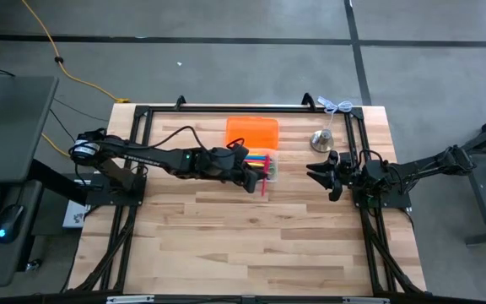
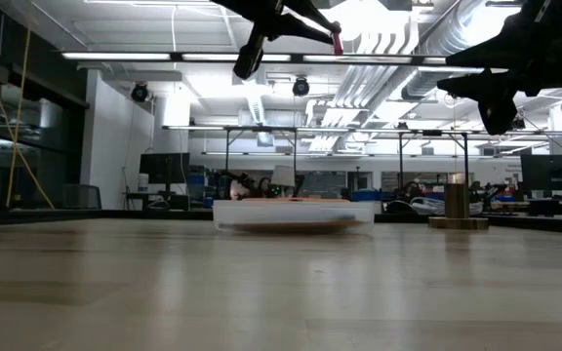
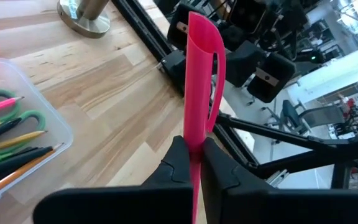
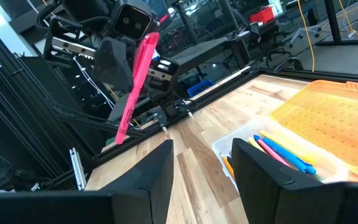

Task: Pick & place school supplies into a supply box
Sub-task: Put the pink pen into the orange supply box

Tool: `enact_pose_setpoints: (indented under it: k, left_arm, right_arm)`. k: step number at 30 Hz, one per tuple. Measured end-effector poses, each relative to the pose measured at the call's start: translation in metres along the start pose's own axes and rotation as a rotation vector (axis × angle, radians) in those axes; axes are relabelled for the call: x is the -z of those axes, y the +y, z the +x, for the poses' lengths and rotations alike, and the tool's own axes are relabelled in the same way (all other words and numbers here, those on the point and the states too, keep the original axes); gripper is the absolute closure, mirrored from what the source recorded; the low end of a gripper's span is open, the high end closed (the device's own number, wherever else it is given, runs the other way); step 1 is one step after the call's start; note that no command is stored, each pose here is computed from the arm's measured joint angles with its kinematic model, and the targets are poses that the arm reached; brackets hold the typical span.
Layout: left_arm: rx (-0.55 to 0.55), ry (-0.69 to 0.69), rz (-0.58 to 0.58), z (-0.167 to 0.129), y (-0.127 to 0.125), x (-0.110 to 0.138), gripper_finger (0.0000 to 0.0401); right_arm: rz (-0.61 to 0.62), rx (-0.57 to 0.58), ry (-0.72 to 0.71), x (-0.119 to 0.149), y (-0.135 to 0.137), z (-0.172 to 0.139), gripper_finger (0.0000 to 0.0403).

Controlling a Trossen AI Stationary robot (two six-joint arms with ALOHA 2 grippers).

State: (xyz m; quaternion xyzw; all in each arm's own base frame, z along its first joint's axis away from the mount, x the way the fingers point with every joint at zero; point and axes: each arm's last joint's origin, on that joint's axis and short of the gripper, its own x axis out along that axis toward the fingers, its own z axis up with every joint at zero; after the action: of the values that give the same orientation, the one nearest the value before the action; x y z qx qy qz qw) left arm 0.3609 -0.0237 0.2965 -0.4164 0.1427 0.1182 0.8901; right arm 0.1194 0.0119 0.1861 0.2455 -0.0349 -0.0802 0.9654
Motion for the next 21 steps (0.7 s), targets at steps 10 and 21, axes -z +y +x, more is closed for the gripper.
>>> enact_pose_setpoints:
  k: [10,21]
  left_arm:
    - [0.011,-0.032,0.034,0.0,-0.0018,-0.0022,0.037]
    - [-0.089,-0.098,0.219,-0.0002,0.0024,-0.0036,0.0371]
  right_arm:
    - [0.006,0.0,0.001,0.0001,-0.0001,0.0,0.0263]
    - [0.002,0.009,-0.004,0.0,-0.0003,0.0,0.0263]
